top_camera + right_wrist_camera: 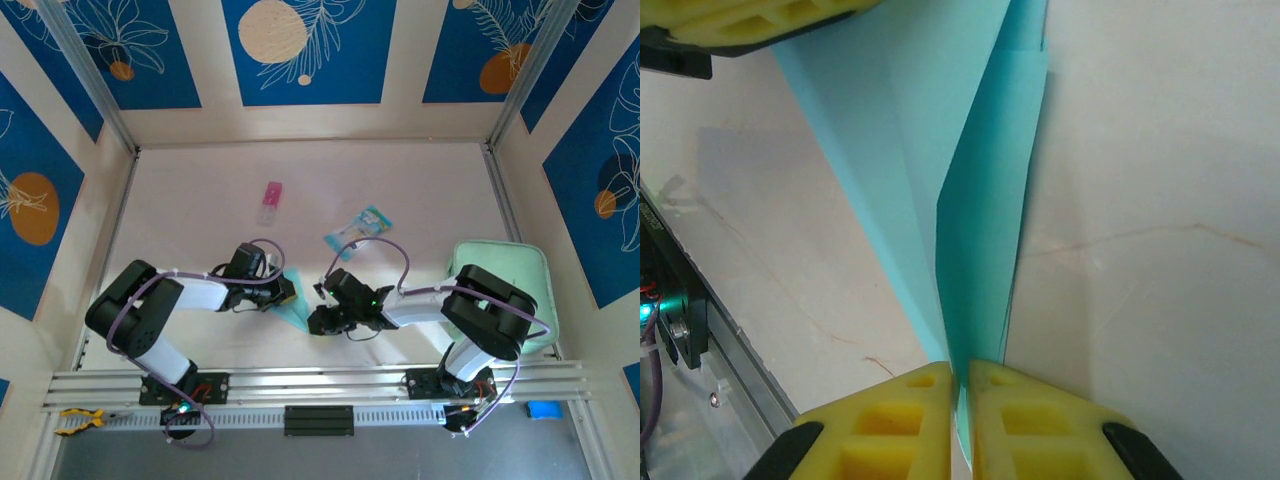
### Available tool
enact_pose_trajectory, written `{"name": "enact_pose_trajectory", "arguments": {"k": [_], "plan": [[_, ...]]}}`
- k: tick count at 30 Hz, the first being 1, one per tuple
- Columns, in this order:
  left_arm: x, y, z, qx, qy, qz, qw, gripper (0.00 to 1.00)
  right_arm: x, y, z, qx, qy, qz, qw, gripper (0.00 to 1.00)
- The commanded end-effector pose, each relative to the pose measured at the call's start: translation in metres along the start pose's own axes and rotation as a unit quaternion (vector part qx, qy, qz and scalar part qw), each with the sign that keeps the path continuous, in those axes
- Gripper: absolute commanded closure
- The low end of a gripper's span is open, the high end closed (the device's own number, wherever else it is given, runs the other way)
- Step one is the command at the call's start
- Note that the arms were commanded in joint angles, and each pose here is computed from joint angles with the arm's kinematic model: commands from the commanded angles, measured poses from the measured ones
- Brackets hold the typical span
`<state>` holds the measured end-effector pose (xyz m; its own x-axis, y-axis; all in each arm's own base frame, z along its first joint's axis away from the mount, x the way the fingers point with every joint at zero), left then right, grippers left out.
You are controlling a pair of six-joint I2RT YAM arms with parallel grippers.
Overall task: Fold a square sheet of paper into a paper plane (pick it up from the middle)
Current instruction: Perform the fourth fold on the wing at the bottom-center of the table.
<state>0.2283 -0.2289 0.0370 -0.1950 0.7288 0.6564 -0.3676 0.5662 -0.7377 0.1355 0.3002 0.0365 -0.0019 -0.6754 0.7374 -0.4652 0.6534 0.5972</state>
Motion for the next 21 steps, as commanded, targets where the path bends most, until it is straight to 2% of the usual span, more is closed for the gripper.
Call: {"name": "enact_pose_trajectory", "arguments": {"k": [1,5,12,18,21], "plan": [[-0.0014,0.0211,0.0026,0.016,-0.002,-0.034,0.999,1.0,-0.0004,-0.0175,0.0354,-0.023,0.066,0.028,0.997,0.87],[-0.0011,0.0216,0.0034,0.016,-0.002,-0.035,0.999,1.0,0.0011,-0.0195,0.0364,-0.023,0.063,0.035,0.997,0.91],[-0.0012,0.0214,0.0027,0.016,-0.003,-0.035,0.999,1.0,0.0067,-0.0165,0.0374,-0.017,0.063,0.031,0.997,0.88],[-0.0013,0.0223,0.0031,0.016,-0.003,-0.036,0.999,1.0,0.002,-0.0162,0.044,-0.02,0.074,0.019,0.997,0.94],[-0.0009,0.021,0.0029,0.015,-0.003,-0.034,0.999,1.0,0.0032,-0.0151,0.043,-0.019,0.071,0.019,0.997,0.92]]}}
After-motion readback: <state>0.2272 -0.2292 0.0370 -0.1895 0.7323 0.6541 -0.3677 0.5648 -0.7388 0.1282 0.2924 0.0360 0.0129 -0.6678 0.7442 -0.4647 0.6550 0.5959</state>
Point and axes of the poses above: each hand's point on the last joint's axis, 136 mm out from that joint toward the fingers, its own x axis back along the fingers, its own y axis along the line the jaws close on, z = x × y, the point moved 3 cm from there along x, back along the fingers, and after that the axes turned 12 degrees about x, right-handed, at the moved point
